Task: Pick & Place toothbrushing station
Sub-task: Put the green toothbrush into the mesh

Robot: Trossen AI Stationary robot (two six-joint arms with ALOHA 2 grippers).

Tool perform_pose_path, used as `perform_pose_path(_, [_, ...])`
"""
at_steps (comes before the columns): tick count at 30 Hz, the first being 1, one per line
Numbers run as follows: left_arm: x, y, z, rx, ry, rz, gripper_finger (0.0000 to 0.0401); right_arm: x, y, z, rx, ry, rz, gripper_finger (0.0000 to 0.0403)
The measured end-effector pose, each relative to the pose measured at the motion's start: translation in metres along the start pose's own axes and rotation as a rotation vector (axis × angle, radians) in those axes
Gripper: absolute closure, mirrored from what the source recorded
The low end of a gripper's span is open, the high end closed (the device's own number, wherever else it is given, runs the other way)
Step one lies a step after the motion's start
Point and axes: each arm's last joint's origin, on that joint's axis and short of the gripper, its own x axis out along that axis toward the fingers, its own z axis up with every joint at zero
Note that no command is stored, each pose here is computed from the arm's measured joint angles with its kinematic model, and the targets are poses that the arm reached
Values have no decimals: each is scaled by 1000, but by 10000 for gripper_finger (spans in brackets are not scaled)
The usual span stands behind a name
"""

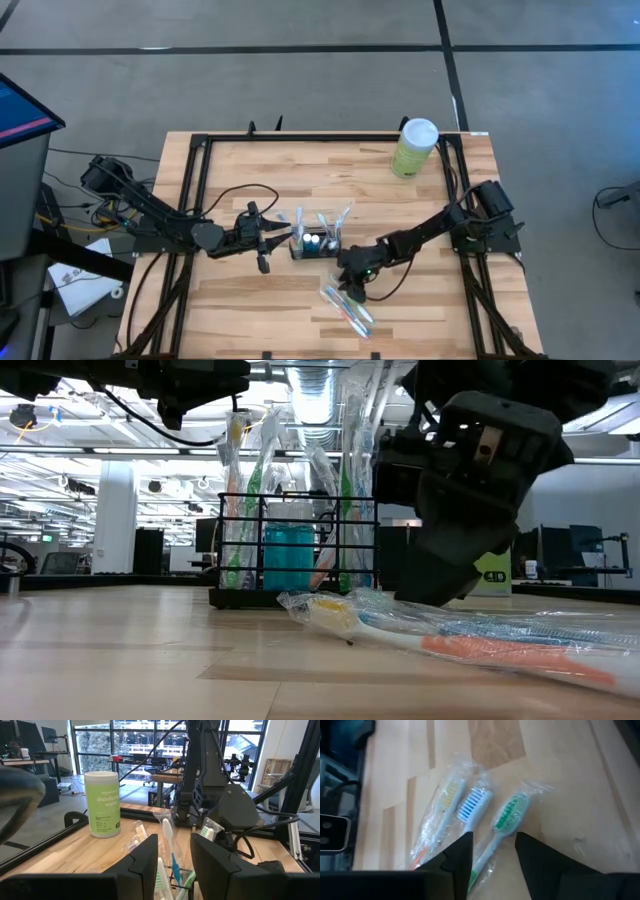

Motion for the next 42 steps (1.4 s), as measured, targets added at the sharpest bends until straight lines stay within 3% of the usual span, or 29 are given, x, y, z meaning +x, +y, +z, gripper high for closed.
perform_pose_path(4, [0, 0, 0, 0, 0, 0, 293, -1, -1, 0, 2, 26, -72, 302])
perform_pose_path(8, [0, 0, 0, 0, 0, 0, 293, 0, 1, -2, -14, 25, -69, 376])
perform_pose_path(10, [0, 0, 0, 0, 0, 0, 293, 1, 4, -2, -41, 18, -60, 393])
perform_pose_path(18, [0, 0, 0, 0, 0, 0, 293, 1, 8, -3, -70, 4, -35, 401])
perform_pose_path(25, [0, 0, 0, 0, 0, 0, 293, -4, 21, 14, -125, 0, -30, 403])
perform_pose_path(42, [0, 0, 1, -25, -7, -5, 293, -84, 60, 51, -330, -332, -108, 403])
